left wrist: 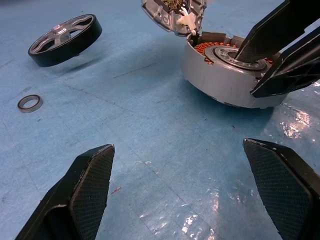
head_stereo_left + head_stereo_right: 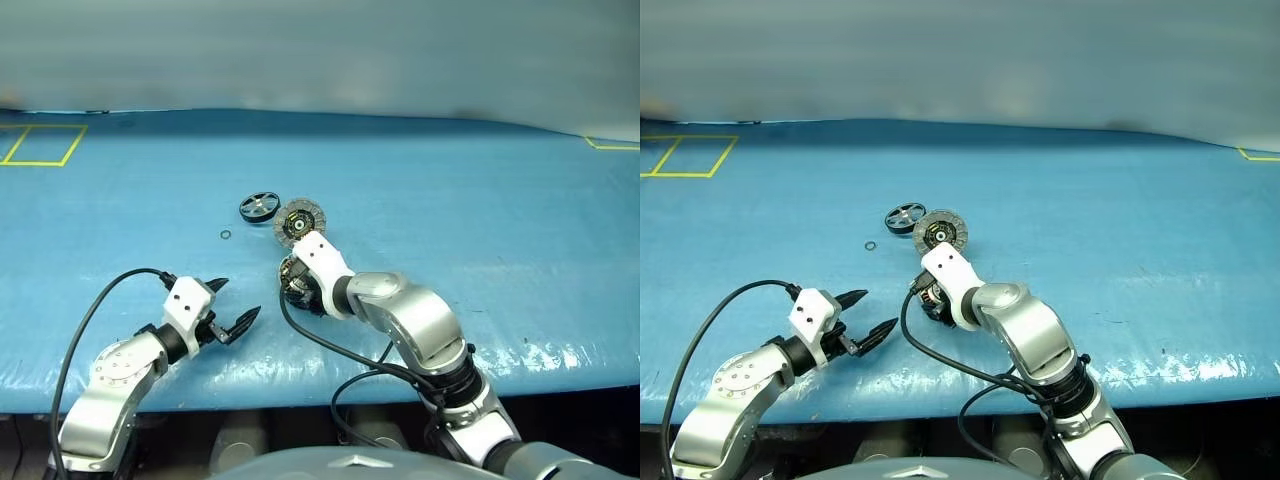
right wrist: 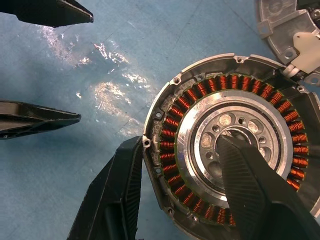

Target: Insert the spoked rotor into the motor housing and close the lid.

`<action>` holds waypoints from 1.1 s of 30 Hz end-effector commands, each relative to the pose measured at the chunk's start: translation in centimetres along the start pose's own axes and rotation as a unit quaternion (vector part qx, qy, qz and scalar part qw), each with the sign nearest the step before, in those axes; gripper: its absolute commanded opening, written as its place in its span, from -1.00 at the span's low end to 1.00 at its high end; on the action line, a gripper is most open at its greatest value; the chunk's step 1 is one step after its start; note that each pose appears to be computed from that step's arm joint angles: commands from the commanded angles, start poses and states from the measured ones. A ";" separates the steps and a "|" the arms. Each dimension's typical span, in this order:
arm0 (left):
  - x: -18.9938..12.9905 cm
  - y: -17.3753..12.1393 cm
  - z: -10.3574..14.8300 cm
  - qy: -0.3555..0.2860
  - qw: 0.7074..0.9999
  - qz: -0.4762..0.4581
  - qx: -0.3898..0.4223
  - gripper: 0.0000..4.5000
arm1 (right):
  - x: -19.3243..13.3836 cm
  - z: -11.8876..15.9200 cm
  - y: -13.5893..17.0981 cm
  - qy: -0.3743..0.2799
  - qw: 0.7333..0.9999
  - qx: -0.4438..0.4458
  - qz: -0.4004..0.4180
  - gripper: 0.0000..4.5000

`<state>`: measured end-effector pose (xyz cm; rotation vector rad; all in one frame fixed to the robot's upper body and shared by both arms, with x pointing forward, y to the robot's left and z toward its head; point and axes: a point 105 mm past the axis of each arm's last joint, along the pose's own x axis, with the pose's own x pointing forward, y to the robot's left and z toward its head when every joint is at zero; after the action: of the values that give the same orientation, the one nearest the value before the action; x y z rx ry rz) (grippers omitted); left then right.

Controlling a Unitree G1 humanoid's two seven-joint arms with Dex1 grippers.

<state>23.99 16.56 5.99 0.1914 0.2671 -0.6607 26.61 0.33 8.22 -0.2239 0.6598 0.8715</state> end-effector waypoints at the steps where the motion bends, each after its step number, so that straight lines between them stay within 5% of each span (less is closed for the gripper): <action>1: 0.0 0.1 0.5 -0.008 1.000 -0.002 0.003 1.00 | 0.3 -1.1 0.8 0.022 0.999 0.032 0.017 0.23; 5: 0.0 0.2 0.6 -0.013 1.000 0.004 0.003 1.00 | 0.2 0.3 0.6 0.000 0.999 0.041 0.004 0.75; 13: 0.0 0.1 0.7 -0.016 1.000 0.000 0.004 1.00 | -1.4 4.0 0.9 -0.056 0.997 0.058 0.012 0.75; 21: -1.2 1.4 1.2 -0.018 0.999 0.027 0.009 1.00 | -5.4 7.9 0.3 -0.192 0.981 0.019 0.035 0.75; 25: -1.7 3.6 1.5 -0.023 0.996 0.084 0.012 1.00 | -6.3 7.6 -0.9 -0.249 0.967 0.049 0.034 0.75; 33: -1.2 8.7 1.8 -0.002 0.983 0.181 -0.034 1.00 | -6.9 5.5 -1.0 -0.312 0.947 -0.065 -0.034 0.75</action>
<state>28.23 23.18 8.10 0.1403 0.2568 -0.3054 27.72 -3.37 14.69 -0.0303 0.1519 0.8081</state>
